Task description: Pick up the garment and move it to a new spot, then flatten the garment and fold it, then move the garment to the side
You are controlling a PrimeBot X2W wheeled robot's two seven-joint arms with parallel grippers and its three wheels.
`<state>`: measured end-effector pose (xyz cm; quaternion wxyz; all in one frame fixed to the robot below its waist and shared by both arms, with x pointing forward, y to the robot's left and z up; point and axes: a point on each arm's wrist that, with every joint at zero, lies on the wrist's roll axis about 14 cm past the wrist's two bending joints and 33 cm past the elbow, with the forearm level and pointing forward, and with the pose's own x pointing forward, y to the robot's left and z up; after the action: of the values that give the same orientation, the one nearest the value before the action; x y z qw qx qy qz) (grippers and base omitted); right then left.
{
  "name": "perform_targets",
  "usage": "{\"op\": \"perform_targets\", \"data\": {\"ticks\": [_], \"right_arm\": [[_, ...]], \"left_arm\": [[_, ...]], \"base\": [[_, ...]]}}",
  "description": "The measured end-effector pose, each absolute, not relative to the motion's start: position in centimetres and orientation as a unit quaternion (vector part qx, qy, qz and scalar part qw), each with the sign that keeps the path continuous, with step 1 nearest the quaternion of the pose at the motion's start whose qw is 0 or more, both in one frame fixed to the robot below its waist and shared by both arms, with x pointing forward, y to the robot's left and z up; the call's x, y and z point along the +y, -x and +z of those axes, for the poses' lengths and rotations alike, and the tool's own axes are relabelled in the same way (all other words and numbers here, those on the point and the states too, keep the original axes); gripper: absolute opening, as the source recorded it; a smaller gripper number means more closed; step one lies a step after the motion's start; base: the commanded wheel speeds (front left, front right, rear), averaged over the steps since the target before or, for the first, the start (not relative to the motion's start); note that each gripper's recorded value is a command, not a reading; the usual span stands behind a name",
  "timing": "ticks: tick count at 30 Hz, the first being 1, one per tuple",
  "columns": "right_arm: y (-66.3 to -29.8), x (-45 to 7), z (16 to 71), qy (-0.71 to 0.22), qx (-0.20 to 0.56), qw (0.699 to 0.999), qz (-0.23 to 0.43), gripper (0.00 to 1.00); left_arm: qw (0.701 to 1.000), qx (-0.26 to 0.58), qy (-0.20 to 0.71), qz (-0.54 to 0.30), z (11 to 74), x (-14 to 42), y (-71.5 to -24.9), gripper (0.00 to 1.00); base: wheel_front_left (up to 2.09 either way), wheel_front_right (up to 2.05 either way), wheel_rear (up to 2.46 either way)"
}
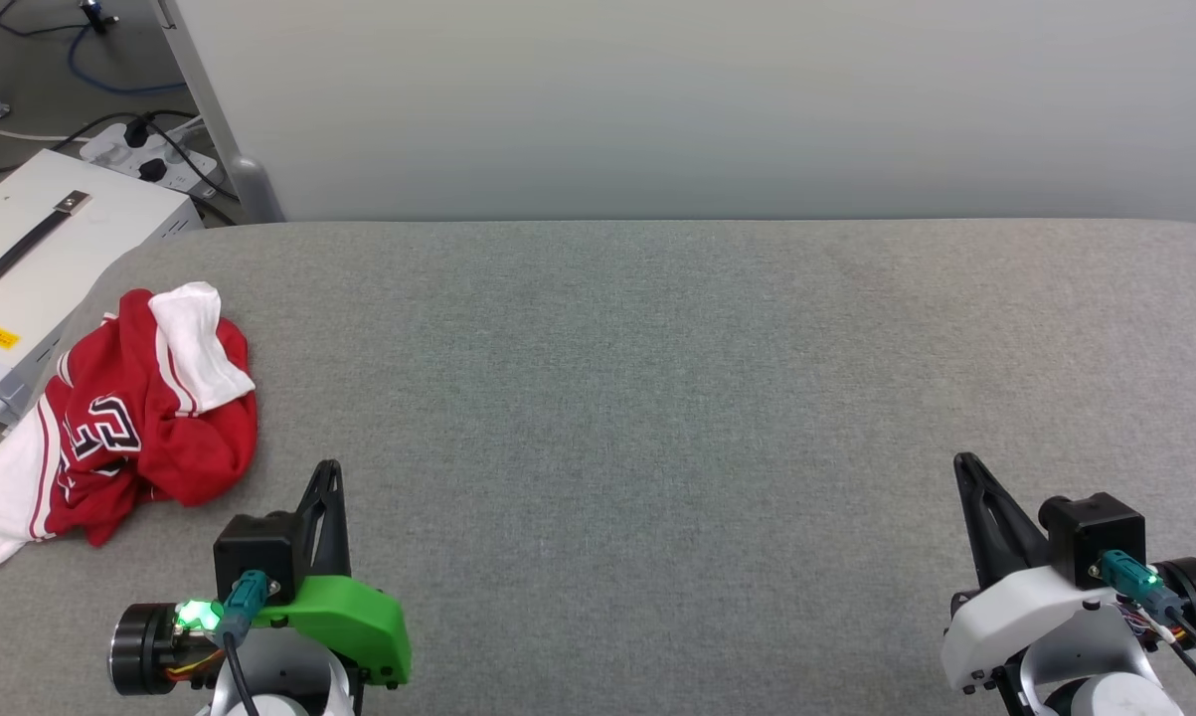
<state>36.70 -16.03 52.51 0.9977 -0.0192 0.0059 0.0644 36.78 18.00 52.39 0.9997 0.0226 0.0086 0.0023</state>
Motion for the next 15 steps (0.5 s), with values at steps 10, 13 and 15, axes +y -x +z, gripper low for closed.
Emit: {"op": "perform_targets", "data": {"ticks": [10, 13, 15], "right_arm": [[-36.7, -16.03, 52.51, 0.019, 0.006, 0.998, 0.064, 0.0], [-36.7, -16.03, 52.51, 0.019, 0.006, 0.998, 0.064, 0.0], [-36.7, -16.03, 52.51, 0.019, 0.006, 0.998, 0.064, 0.0]], "left_arm": [[1.0, 0.009, -0.023, 0.002, 52.39, 18.0, -36.78, 0.0], [1.0, 0.009, -0.023, 0.002, 52.39, 17.99, -36.78, 0.0], [1.0, 0.009, -0.023, 0.002, 52.39, 18.0, -36.78, 0.0]], "base": [[0.0, 0.0, 0.0], [0.0, 0.0, 0.0], [0.0, 0.0, 0.0]]}}
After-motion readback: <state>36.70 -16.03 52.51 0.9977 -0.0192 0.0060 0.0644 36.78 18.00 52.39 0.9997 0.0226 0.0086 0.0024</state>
